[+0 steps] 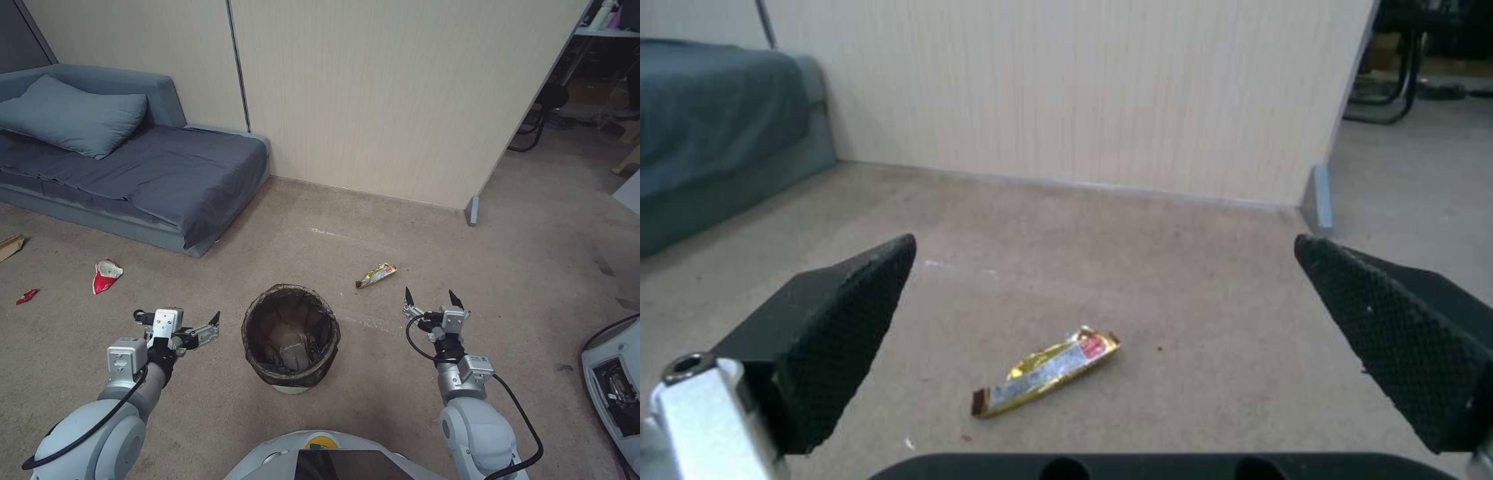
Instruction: Pick up the trash bin, then pick up the garbage from the floor and place it into the trash bin.
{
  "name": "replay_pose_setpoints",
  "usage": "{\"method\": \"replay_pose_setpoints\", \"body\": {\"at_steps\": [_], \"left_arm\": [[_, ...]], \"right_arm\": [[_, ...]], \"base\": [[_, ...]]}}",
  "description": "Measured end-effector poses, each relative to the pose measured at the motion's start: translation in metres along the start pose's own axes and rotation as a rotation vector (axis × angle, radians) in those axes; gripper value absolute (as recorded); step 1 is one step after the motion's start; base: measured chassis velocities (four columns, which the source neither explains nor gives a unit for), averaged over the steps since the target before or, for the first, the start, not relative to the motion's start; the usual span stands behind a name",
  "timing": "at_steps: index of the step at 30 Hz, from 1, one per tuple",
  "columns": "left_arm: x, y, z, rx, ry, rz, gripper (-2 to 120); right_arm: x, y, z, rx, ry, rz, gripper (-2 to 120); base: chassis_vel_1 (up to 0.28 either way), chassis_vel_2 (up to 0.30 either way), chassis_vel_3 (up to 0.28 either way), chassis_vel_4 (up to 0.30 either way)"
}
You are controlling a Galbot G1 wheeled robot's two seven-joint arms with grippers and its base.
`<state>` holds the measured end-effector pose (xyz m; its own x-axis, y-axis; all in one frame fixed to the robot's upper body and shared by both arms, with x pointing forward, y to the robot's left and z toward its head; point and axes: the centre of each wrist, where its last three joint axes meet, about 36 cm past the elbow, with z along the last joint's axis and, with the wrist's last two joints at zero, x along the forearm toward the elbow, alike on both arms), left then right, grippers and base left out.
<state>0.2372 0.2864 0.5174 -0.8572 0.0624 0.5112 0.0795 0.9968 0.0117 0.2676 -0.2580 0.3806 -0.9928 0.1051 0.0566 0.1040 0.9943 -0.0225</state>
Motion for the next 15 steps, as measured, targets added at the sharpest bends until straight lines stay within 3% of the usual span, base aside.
{"method": "replay_pose_setpoints", "body": {"at_steps": [1,8,15], "left_arm": [[0.003,-0.003,-0.004,0.0,0.014,0.035,100],[0.0,-0.016,-0.002,-0.04,0.044,0.113,100],[-0.02,-0.03,0.001,-0.025,0.075,0.231,100]], "right_arm": [[0.001,-0.001,0.001,0.002,0.003,0.002,100],[0.002,0.0,0.004,0.007,0.01,0.004,100],[0.003,0.0,0.007,0.015,0.013,0.003,100]], "base": [[0.0,0.0,0.0,0.0],[0.0,0.0,0.0,0.0],[0.0,0.0,0.0,0.0]]}}
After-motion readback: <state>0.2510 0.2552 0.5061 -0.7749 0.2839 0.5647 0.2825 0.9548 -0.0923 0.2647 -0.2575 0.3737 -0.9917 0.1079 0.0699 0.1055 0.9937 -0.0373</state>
